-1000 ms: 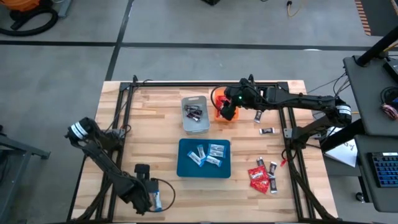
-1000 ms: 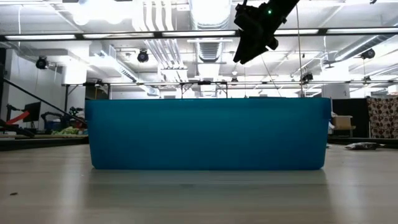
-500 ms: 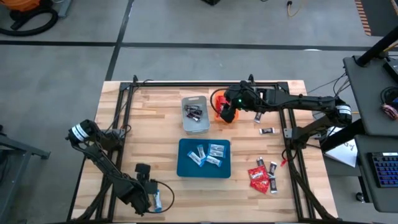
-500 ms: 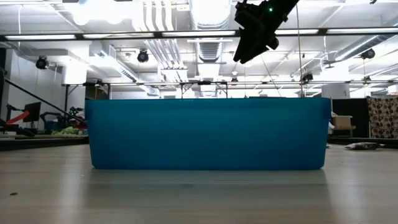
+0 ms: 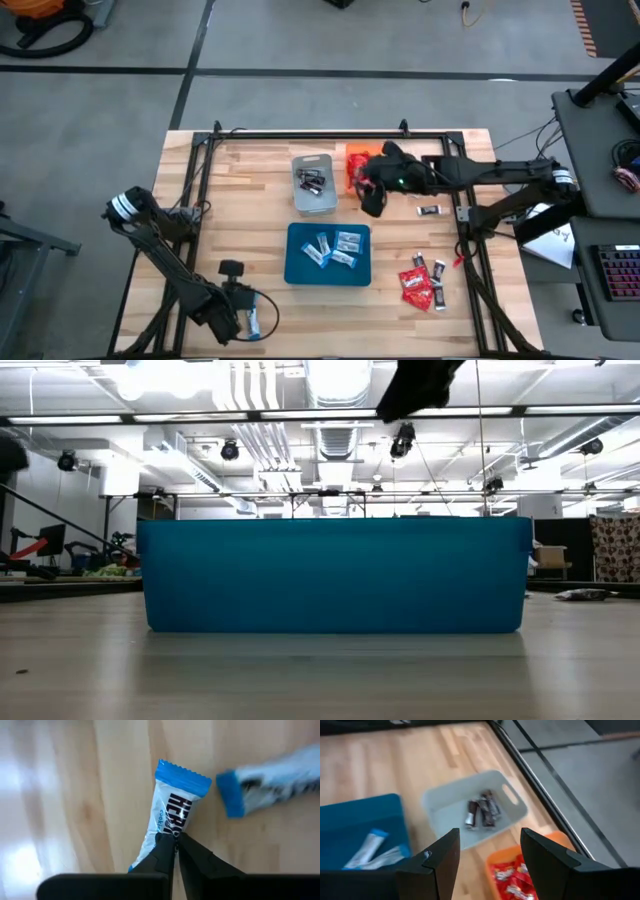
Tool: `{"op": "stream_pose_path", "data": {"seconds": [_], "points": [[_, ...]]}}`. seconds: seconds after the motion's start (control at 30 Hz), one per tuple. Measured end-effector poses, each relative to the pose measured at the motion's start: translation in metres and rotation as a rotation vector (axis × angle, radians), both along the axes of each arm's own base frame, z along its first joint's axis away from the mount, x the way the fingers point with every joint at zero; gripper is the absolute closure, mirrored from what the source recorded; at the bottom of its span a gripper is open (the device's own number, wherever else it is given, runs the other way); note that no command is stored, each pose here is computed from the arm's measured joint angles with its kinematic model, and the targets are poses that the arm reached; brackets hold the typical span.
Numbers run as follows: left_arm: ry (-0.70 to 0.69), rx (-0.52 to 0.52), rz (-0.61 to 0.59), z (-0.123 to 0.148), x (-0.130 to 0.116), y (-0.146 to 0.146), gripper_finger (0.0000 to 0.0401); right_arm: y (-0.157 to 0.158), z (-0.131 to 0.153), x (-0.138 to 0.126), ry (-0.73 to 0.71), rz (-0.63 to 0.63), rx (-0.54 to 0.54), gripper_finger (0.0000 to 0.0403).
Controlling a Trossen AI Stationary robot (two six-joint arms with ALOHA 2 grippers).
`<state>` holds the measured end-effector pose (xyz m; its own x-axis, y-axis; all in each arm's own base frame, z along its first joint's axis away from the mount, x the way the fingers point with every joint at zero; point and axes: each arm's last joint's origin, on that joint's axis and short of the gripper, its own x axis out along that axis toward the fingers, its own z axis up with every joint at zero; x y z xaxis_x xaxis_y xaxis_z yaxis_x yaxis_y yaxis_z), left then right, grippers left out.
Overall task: Sort candy
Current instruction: Put the white chocolate bar into the blue bin
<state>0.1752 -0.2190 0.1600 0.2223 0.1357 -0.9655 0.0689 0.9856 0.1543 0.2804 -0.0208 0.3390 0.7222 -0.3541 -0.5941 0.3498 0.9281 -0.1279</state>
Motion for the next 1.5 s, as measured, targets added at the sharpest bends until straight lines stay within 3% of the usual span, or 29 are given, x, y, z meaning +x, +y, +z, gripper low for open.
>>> {"op": "stream_pose_path", "data": {"seconds": [0.33,0.53,0.63,0.73,0.9,1.0,1.33,1.5], "points": [[-0.350,0.004,-0.003,0.057,-0.005,0.018,0.0400,0.053,0.005,-0.006,-0.056,0.186,0.011,0.0204],[-0.647,0.104,-0.022,0.093,-0.004,0.033,0.0400,0.076,-0.001,0.007,-0.149,0.309,-0.060,0.0204],[-0.680,0.093,-0.019,0.105,-0.004,0.042,0.0401,0.080,-0.008,0.013,-0.165,0.337,-0.087,0.0204],[-0.646,0.014,-0.005,0.109,-0.004,0.046,0.0401,0.080,-0.016,0.016,-0.136,0.335,-0.090,0.0204],[-0.598,-0.059,0.126,0.091,0.002,0.043,0.0400,0.080,-0.025,0.017,-0.114,0.323,-0.071,0.0204],[-0.549,-0.079,0.134,0.069,0.004,0.034,0.0383,0.080,-0.028,0.017,-0.108,0.315,-0.058,0.0204],[-0.498,-0.123,0.263,-0.010,0.014,0.021,0.0247,0.080,-0.032,0.016,-0.106,0.299,-0.036,0.0204],[-0.492,-0.118,0.273,-0.025,0.015,0.015,0.0182,0.080,-0.029,0.017,-0.122,0.301,-0.040,0.0204]]}}
